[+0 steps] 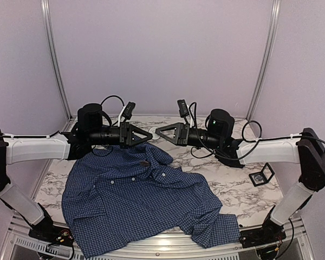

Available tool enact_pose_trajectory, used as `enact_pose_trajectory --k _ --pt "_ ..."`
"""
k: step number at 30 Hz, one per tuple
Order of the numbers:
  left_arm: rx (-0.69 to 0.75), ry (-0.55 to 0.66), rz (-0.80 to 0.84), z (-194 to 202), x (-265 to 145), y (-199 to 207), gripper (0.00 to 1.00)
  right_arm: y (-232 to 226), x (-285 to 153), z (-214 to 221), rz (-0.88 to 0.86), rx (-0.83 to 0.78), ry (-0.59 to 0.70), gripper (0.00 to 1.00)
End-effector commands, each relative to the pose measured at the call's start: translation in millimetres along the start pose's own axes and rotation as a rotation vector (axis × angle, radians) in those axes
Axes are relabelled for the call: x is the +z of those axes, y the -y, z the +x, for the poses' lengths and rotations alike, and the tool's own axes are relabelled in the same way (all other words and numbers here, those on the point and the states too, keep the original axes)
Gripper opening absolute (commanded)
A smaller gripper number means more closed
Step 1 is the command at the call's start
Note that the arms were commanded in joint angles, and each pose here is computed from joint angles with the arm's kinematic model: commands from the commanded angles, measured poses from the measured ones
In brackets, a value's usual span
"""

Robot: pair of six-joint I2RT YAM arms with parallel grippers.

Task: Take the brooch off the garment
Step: Close the brooch securely.

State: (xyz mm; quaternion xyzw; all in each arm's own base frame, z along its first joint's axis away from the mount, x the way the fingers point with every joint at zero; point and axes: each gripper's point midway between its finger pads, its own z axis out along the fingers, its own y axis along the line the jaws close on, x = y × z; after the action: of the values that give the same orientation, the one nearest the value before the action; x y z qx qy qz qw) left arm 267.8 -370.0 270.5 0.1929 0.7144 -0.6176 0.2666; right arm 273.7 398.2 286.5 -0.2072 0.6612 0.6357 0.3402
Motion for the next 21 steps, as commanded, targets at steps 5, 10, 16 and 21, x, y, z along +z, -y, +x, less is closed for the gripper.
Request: enact_pose_trajectory --k 5,10,16,21 --pt "0.014 -0.002 0.021 -3.0 5.5 5.3 0.00 -6.5 -0.2 -1.5 -0.032 -0.022 -0.007 0.25" --pt "0.013 -0.003 0.022 -2.4 6.2 6.1 0.00 -7.9 0.1 -0.1 -0.041 -0.027 -0.013 0.31" --pt "0.013 0.000 0.025 -4.0 6.3 7.5 0.00 -8.0 -0.2 3.2 -0.041 -0.028 -0.022 0.32" --pt "0.016 0.000 0.036 -4.8 7.0 11.1 0.00 -8.2 0.2 5.4 -0.041 -0.027 -0.028 0.25"
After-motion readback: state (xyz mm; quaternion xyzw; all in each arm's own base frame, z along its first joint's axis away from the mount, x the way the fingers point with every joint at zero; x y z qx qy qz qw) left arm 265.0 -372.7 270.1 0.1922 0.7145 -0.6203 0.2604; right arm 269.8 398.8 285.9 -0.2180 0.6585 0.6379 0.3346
